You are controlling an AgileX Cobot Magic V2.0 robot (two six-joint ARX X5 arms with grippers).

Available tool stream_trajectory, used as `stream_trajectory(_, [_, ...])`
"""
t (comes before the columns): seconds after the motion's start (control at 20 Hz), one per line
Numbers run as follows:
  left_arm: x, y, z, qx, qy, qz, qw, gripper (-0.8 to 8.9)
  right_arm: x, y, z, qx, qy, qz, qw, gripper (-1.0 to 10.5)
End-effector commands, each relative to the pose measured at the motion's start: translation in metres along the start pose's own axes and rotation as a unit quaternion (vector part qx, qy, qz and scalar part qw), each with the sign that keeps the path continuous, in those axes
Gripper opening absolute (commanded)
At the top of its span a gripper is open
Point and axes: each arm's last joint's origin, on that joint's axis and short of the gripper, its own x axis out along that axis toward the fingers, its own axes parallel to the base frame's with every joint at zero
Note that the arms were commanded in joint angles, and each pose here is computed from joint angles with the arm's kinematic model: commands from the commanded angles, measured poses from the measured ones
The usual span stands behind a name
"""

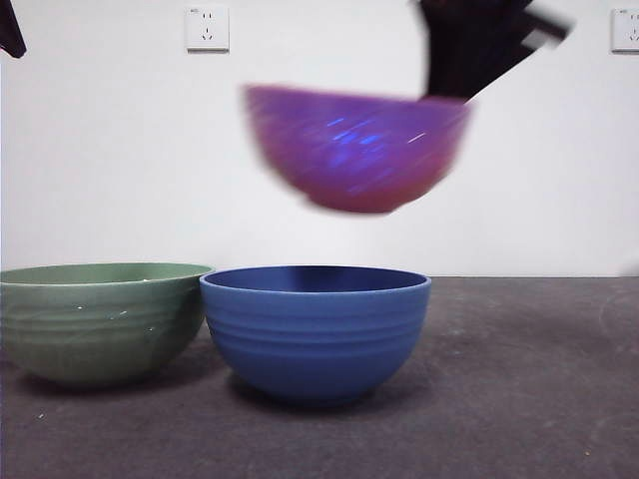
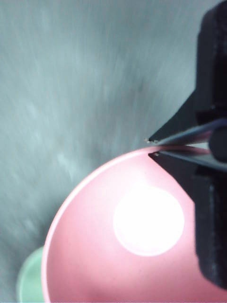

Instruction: Pick up the green bowl on the top,put the green bowl on the left,pick up the red bowl in the middle,put the red bowl on the right

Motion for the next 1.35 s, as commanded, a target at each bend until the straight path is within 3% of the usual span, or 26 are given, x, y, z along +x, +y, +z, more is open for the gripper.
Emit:
stream_trajectory(0.05, [0.001, 0.000, 0.000, -0.003, -0.003, 0.000, 1.000, 4.40, -0.030, -0.020, -0.012, 0.015, 0.004, -0.075, 0.997, -0.1])
stream_trajectory(0.3, [0.001, 0.000, 0.000, -0.013, -0.005, 0.000, 1.000, 4.40, -0.049, -0.065, -0.054, 0.124, 0.081, -0.150, 0.977, -0.1])
stream_trajectory(0.45, [0.001, 0.000, 0.000, -0.013, -0.005, -0.001, 1.000, 4.40, -0.017, -0.074, -0.077, 0.157, 0.094, -0.122, 0.976, -0.1])
stream_trajectory(0.6, [0.001, 0.000, 0.000, -0.013, -0.005, -0.001, 1.000, 4.40, 0.015, -0.076, -0.084, 0.169, 0.070, -0.085, 0.979, 0.0])
stream_trajectory(0.75, [0.001, 0.000, 0.000, -0.013, -0.005, -0.001, 1.000, 4.40, 0.038, -0.081, -0.076, 0.170, 0.058, -0.083, 0.980, 0.0])
stream_trajectory(1.15, [0.001, 0.000, 0.000, -0.013, -0.003, -0.001, 1.000, 4.40, 0.085, -0.086, -0.080, 0.171, 0.111, -0.065, 0.977, 0.1])
stream_trajectory(1.2, [0.001, 0.000, 0.000, -0.013, -0.003, -0.001, 1.000, 4.40, 0.086, -0.086, -0.080, 0.171, 0.112, -0.065, 0.977, 0.5])
stream_trajectory(1.35, [0.001, 0.000, 0.000, -0.013, -0.003, -0.003, 1.000, 4.40, 0.085, -0.086, -0.079, 0.171, 0.111, -0.066, 0.977, 3.4])
